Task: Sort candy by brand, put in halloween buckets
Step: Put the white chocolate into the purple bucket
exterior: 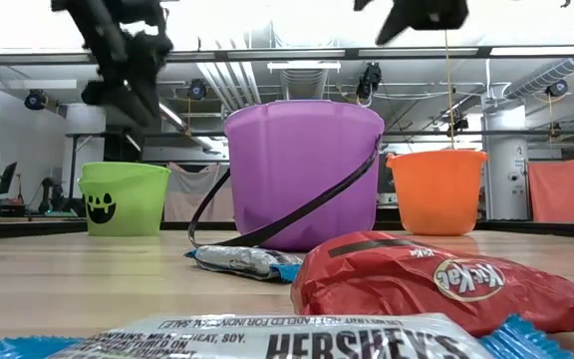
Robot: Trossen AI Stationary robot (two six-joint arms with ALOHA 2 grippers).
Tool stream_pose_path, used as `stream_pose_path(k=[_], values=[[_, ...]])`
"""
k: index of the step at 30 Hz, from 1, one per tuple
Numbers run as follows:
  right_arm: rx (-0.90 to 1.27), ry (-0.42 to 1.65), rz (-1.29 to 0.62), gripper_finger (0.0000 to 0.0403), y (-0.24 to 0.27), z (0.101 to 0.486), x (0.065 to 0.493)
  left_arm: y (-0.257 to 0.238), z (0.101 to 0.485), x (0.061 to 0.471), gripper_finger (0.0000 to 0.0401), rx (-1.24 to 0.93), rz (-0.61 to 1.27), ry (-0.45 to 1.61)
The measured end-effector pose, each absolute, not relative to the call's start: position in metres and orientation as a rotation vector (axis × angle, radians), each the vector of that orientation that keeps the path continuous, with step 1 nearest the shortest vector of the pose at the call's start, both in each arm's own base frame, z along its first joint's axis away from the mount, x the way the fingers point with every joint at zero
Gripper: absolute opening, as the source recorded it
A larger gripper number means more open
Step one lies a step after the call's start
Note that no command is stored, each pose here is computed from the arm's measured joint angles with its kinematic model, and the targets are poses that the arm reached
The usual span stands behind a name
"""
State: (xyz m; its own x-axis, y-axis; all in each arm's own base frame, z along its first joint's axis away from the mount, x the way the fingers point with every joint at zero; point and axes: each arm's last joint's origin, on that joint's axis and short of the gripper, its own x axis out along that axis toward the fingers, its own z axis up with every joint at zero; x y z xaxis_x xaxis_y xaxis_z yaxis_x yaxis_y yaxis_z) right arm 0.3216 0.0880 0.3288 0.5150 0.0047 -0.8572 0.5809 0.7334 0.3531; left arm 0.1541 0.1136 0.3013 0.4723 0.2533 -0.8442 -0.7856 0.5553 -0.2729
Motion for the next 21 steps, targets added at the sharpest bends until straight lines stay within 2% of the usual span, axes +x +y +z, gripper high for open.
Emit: stream_pose_path(k=[10, 14, 21], values=[[0.683, 1.091, -0.4, 0.0203, 0.167, 0.246, 0.356, 0.007, 0.334, 0.159, 0.0157, -0.625, 0.516, 0.617], [0.694, 1.116, -0.423, 0.0203, 0.184, 0.216, 0.368, -0.033, 0.343, 0.158, 0.0157, -0.596, 0.424, 0.489], [0.655, 1.148, -0.438, 0.0203, 0.199, 0.174, 0.388, -0.087, 0.346, 0.159, 0.0157, -0.534, 0.371, 0.321]])
